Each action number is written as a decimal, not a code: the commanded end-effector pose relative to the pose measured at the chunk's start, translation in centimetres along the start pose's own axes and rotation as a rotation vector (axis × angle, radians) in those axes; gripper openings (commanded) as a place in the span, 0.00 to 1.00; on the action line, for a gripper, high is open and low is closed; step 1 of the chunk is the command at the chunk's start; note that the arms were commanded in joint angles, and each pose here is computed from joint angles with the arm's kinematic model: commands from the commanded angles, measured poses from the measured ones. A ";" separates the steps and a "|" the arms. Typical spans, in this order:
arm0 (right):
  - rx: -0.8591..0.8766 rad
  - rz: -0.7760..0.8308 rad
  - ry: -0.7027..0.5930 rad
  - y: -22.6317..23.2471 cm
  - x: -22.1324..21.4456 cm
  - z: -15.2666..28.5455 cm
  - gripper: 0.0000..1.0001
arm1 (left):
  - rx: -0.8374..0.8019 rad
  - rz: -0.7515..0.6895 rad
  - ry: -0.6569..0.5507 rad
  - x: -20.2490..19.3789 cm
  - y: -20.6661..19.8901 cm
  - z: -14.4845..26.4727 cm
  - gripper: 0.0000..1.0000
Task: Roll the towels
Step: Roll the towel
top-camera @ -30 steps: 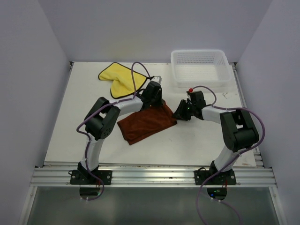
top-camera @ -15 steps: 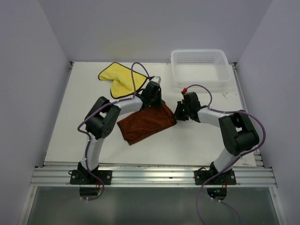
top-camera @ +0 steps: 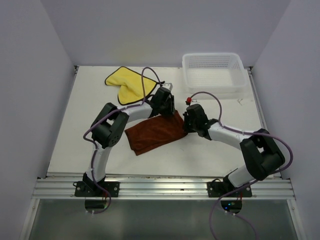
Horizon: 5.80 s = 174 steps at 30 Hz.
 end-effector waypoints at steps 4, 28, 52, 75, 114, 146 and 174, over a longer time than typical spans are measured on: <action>-0.169 0.079 -0.059 -1.0 -0.1 1.4 0.00 | -0.030 -0.024 -0.080 4.6 -1.8 4.2 0.47; -0.281 0.213 -0.169 1.1 0.1 2.1 0.00 | -0.280 0.150 0.067 4.2 -6.3 6.4 0.68; -0.263 0.219 -0.141 1.4 -0.4 1.3 0.00 | -0.217 0.160 0.153 -0.1 -4.5 1.1 0.67; -0.326 0.340 -0.161 2.9 -1.6 0.9 0.00 | 0.000 0.045 0.238 -2.9 -1.1 -1.3 0.42; -0.579 0.881 -0.110 7.3 -5.7 -0.7 0.00 | -0.150 0.083 0.047 -0.9 -2.1 1.4 0.00; -0.353 0.678 -0.077 7.9 -4.4 2.0 0.32 | -0.098 -0.041 -0.055 -2.3 0.9 2.9 0.00; 0.251 -0.199 -0.080 2.4 0.4 5.6 0.48 | -0.094 -0.068 -0.072 -2.0 1.0 3.3 0.00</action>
Point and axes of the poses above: each gripper's point midway between its finger pads, its own z axis back along the fingers, its own y axis along the line the jaws close on, x = y × z, the point moved 6 cm from there along z, back along the fingers, and after that the axes turned 8 degrees about z, right-handed, at the moved point
